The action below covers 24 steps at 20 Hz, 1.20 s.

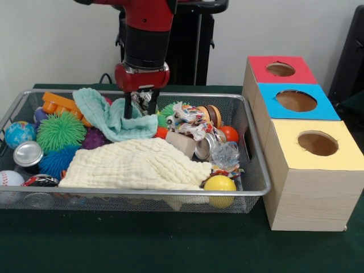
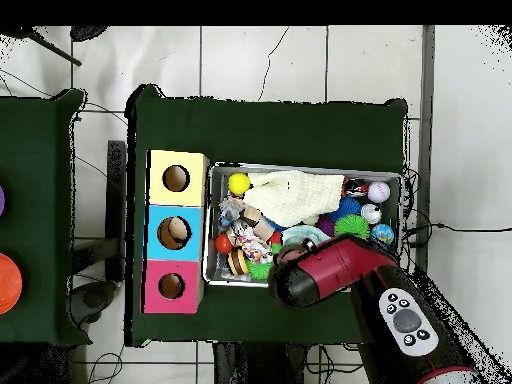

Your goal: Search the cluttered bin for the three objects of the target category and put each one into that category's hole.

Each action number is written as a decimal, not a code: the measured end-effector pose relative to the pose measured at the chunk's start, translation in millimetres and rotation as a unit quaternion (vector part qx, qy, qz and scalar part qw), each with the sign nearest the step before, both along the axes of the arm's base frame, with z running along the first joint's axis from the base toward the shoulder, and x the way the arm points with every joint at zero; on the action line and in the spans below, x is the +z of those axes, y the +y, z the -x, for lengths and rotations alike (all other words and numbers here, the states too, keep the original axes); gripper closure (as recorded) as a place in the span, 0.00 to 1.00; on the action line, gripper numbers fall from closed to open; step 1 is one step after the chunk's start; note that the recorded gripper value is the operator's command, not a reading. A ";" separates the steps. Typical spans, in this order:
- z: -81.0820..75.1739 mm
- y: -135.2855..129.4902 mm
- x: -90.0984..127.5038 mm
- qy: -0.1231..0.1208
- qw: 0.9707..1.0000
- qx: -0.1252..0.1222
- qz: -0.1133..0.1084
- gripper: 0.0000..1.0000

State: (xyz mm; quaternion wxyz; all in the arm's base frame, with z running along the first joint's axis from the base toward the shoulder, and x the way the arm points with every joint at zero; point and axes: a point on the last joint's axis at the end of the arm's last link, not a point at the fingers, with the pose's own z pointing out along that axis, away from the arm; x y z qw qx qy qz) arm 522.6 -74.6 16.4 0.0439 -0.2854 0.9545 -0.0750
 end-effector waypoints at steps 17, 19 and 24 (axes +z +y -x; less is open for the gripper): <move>-19.5 -42.4 -24.4 -0.021 0.994 0.104 0.033 0.00; -21.5 -43.8 -24.5 -0.023 0.993 0.106 0.036 0.00; -23.9 -45.9 -25.5 -0.025 0.994 0.102 0.036 0.00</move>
